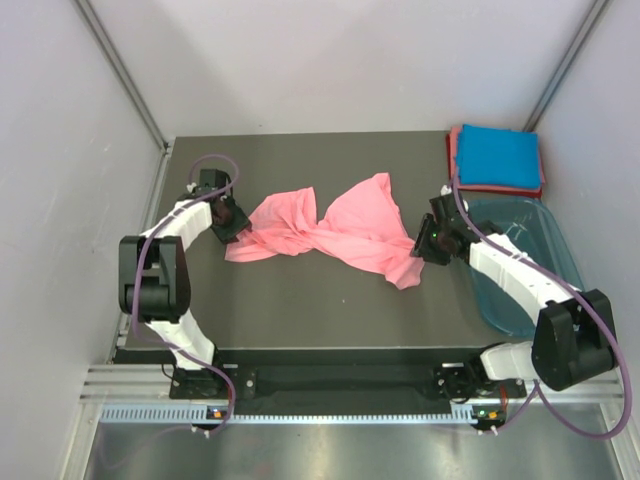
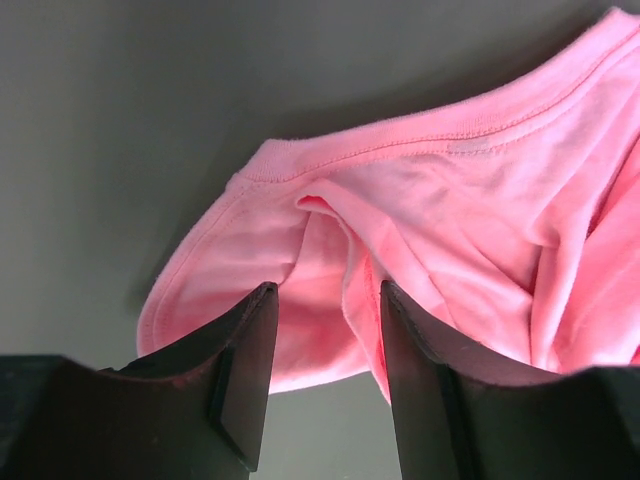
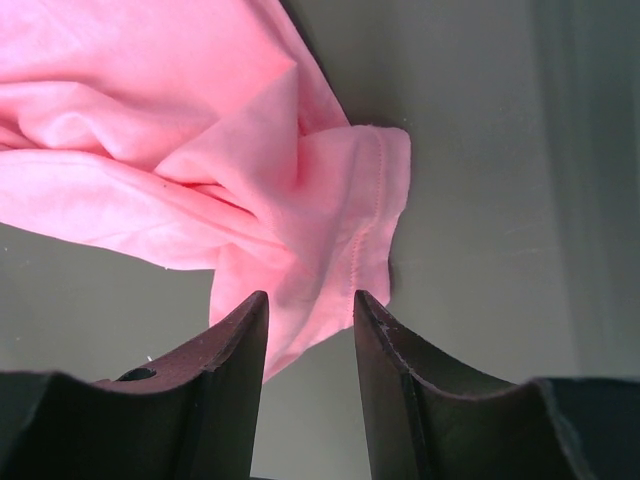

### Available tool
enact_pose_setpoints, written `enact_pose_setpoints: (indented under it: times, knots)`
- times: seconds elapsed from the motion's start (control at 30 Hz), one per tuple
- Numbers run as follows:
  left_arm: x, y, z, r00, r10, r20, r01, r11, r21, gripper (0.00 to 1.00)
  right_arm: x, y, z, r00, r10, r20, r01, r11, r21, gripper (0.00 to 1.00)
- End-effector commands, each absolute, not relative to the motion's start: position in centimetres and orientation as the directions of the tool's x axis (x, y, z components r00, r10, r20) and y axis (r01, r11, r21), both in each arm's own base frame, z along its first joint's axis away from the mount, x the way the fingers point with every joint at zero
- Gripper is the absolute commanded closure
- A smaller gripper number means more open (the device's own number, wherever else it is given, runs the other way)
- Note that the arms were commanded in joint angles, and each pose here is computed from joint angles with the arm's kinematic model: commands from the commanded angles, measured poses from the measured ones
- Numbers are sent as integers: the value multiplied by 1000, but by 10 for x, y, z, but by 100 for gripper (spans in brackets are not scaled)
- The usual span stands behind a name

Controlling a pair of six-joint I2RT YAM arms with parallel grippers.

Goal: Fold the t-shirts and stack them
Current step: Flatten the tshirt out

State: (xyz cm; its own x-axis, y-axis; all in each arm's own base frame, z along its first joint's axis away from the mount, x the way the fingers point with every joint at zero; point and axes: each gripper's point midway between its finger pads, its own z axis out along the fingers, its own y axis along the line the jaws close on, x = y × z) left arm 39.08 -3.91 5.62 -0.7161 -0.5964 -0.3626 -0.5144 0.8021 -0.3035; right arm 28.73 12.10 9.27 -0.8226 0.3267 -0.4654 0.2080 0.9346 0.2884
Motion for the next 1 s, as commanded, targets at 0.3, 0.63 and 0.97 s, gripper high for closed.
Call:
enact_pose_setpoints:
  times: [0.3, 0.63, 0.97]
  knots:
    - [401, -34, 82, -590, -691, -418, -553, 723, -414, 49, 288, 127, 100, -809, 317, -496, 173, 934, 314, 60]
    - [411, -37, 82, -551, -719, -424, -547, 695, -467, 49, 288, 128, 97, -814, 314, -489, 169, 933, 317, 60]
    - [414, -25, 69, -538, -742, -399, -598, 670, -441, 52, 289, 128, 98, -813, 312, -491, 169, 934, 314, 59]
